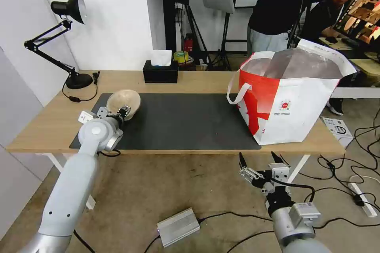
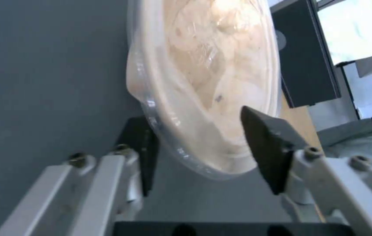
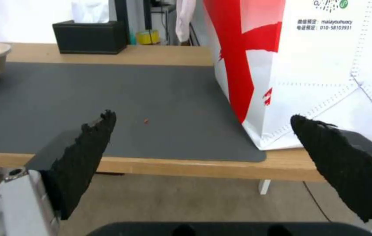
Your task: Pick up the trash from the table and place it into the takeout bag.
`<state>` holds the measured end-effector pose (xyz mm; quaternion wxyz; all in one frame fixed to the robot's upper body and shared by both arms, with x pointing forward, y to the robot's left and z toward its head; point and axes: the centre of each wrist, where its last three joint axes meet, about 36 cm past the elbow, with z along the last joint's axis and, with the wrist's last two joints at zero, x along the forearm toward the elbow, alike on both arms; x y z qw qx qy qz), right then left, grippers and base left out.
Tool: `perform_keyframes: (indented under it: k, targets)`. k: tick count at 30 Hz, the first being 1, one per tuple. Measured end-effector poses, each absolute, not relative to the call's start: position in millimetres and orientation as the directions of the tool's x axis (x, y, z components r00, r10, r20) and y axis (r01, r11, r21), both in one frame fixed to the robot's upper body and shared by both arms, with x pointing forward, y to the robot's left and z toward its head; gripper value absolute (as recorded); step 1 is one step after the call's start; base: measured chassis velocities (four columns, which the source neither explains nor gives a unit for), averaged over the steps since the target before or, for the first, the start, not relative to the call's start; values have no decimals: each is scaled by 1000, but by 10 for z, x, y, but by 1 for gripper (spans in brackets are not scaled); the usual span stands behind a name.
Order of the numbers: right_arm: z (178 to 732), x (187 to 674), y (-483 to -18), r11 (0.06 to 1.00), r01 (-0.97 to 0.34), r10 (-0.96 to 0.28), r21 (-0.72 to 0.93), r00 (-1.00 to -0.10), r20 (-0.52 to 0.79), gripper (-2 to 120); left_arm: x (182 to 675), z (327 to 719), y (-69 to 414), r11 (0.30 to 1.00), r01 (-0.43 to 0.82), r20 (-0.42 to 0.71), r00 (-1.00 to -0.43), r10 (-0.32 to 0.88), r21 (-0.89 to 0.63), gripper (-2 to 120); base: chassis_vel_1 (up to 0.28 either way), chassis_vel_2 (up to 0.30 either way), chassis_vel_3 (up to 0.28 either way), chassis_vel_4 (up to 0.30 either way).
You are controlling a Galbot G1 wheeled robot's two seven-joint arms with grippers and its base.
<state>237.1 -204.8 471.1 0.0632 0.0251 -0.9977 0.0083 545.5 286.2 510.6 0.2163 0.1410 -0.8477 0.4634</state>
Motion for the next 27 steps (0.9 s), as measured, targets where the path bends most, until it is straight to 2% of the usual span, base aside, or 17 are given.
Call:
perform_keyframes:
  k: [2, 5, 6, 10, 13, 27]
  targets:
    - [4711, 2370, -2047, 999, -51, -49, -13, -991, 126, 100, 5458, 5110, 2855, 531, -438, 496, -867, -38, -725, 41, 0, 0, 0, 0]
    - [4711, 2370, -2047, 999, -51, -49, -13, -991, 126, 100, 5471, 5127, 2831, 532, -432, 490, -871, -37, -728, 25, 0, 0, 0, 0]
    - [4711, 2370, -2047, 999, -51, -49, -13, -991, 126, 100, 5471, 5127, 2831, 532, -432, 490, -871, -37, -728, 25, 0, 0, 0, 0]
    - [4711, 2370, -2047, 999, -51, -49, -13, -991, 126, 100, 5468, 5114, 2834, 534, -434, 490, -871, -41, -726, 7, 0, 0, 0, 0]
    - [4711, 2371, -2048, 999, -51, -49, -13, -991, 126, 100, 5458, 5099, 2841, 534, -437, 492, -870, -44, -724, 0, 0, 0, 0, 0]
    - [4711, 2370, -2047, 999, -51, -49, -13, -991, 126, 100, 5323, 5134, 2853, 542, -420, 471, -881, -50, -728, 0, 0, 0, 0, 0]
